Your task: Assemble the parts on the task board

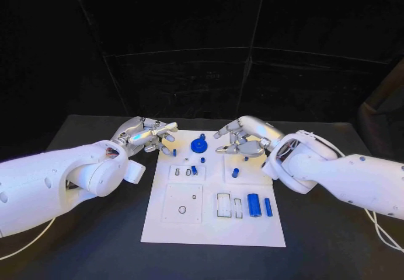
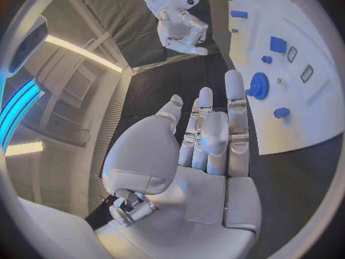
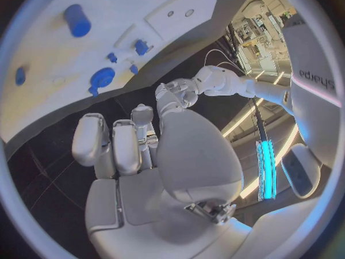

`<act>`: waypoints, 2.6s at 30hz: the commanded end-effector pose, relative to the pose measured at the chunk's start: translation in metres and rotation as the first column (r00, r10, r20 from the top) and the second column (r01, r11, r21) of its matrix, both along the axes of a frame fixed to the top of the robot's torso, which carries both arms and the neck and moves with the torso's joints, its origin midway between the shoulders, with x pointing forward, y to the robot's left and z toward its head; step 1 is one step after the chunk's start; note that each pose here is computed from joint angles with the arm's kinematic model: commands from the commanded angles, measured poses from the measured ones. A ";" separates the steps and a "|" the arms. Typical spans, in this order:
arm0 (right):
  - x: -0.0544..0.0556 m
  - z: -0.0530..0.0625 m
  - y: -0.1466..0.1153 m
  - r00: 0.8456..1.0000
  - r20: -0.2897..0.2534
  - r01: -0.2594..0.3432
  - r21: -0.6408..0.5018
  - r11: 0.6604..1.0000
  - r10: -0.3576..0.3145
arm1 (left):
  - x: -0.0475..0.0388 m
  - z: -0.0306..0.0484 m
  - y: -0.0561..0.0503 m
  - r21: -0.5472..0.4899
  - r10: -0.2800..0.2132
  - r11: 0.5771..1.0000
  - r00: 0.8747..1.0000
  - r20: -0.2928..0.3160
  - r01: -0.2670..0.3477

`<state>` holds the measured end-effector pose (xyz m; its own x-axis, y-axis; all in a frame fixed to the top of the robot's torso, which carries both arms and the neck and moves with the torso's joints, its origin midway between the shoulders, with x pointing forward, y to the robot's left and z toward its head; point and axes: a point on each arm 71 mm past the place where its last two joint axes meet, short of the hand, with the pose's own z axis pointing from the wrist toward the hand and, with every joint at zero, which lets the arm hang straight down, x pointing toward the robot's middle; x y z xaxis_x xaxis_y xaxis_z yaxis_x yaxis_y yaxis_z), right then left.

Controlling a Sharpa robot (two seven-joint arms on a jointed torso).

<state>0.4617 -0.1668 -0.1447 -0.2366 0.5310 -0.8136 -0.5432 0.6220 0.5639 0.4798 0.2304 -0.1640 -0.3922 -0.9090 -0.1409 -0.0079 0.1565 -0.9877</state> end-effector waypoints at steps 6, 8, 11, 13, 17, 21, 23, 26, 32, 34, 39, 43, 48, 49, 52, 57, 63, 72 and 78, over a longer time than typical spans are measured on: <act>0.016 0.013 -0.057 0.984 -0.170 0.100 0.321 0.942 -0.047 | 0.0112 0.0032 -0.013 0.536 -0.133 0.802 0.953 -0.271 0.264; 0.019 0.014 -0.065 0.983 -0.171 0.121 0.332 0.936 -0.067 | 0.0152 0.0051 -0.018 0.606 -0.136 0.736 0.944 -0.302 0.300; 0.022 0.014 -0.070 0.982 -0.170 0.138 0.332 0.933 -0.085 | 0.0216 0.0047 -0.027 0.684 -0.127 0.640 0.925 -0.357 0.352; 0.023 0.014 -0.072 0.981 -0.171 0.145 0.328 0.933 -0.092 | 0.0250 0.0028 -0.032 0.712 -0.121 0.590 0.914 -0.388 0.380; 0.026 0.013 -0.071 0.980 -0.175 0.151 0.324 0.934 -0.098 | 0.0321 -0.0015 -0.044 0.746 -0.107 0.528 0.903 -0.416 0.406; 0.027 0.012 -0.071 0.979 -0.179 0.157 0.321 0.934 -0.103 | 0.0393 -0.0038 -0.058 0.765 -0.102 0.492 0.900 -0.424 0.416; 0.028 0.012 -0.071 0.978 -0.181 0.161 0.319 0.934 -0.107 | 0.0437 -0.0043 -0.066 0.773 -0.102 0.475 0.899 -0.427 0.421; 0.029 0.011 -0.070 0.977 -0.183 0.165 0.317 0.934 -0.110 | 0.0478 -0.0048 -0.074 0.782 -0.105 0.453 0.897 -0.430 0.428; 0.030 0.011 -0.069 0.976 -0.188 0.167 0.314 0.935 -0.111 | 0.0531 -0.0066 -0.087 0.790 -0.115 0.419 0.889 -0.442 0.447; 0.030 0.010 -0.069 0.976 -0.190 0.167 0.313 0.935 -0.111 | 0.0543 -0.0073 -0.090 0.792 -0.116 0.415 0.889 -0.442 0.448; 0.031 0.010 -0.068 0.975 -0.194 0.168 0.311 0.935 -0.111 | 0.0560 -0.0088 -0.096 0.794 -0.120 0.402 0.885 -0.449 0.457; 0.031 0.009 -0.068 0.974 -0.197 0.169 0.308 0.936 -0.111 | 0.0566 -0.0108 -0.098 0.793 -0.125 0.385 0.878 -0.462 0.472; 0.032 0.009 -0.067 0.974 -0.199 0.169 0.303 0.938 -0.111 | 0.0571 -0.0132 -0.100 0.792 -0.127 0.370 0.871 -0.475 0.486; 0.032 0.009 -0.067 0.974 -0.199 0.169 0.303 0.938 -0.111 | 0.0572 -0.0136 -0.100 0.792 -0.127 0.368 0.870 -0.476 0.487; 0.032 0.009 -0.067 0.973 -0.200 0.169 0.301 0.939 -0.111 | 0.0577 -0.0148 -0.101 0.791 -0.127 0.364 0.868 -0.481 0.491; 0.032 0.008 -0.067 0.973 -0.202 0.167 0.298 0.940 -0.109 | 0.0587 -0.0170 -0.102 0.790 -0.126 0.358 0.864 -0.488 0.498; 0.033 0.008 -0.067 0.972 -0.205 0.169 0.294 0.941 -0.111 | 0.0590 -0.0206 -0.104 0.788 -0.126 0.350 0.859 -0.497 0.507; 0.033 0.007 -0.068 0.972 -0.207 0.172 0.289 0.942 -0.114 | 0.0583 -0.0244 -0.108 0.784 -0.130 0.340 0.852 -0.508 0.519; 0.033 0.007 -0.068 0.971 -0.208 0.174 0.287 0.942 -0.116 | 0.0573 -0.0268 -0.110 0.781 -0.134 0.333 0.847 -0.515 0.528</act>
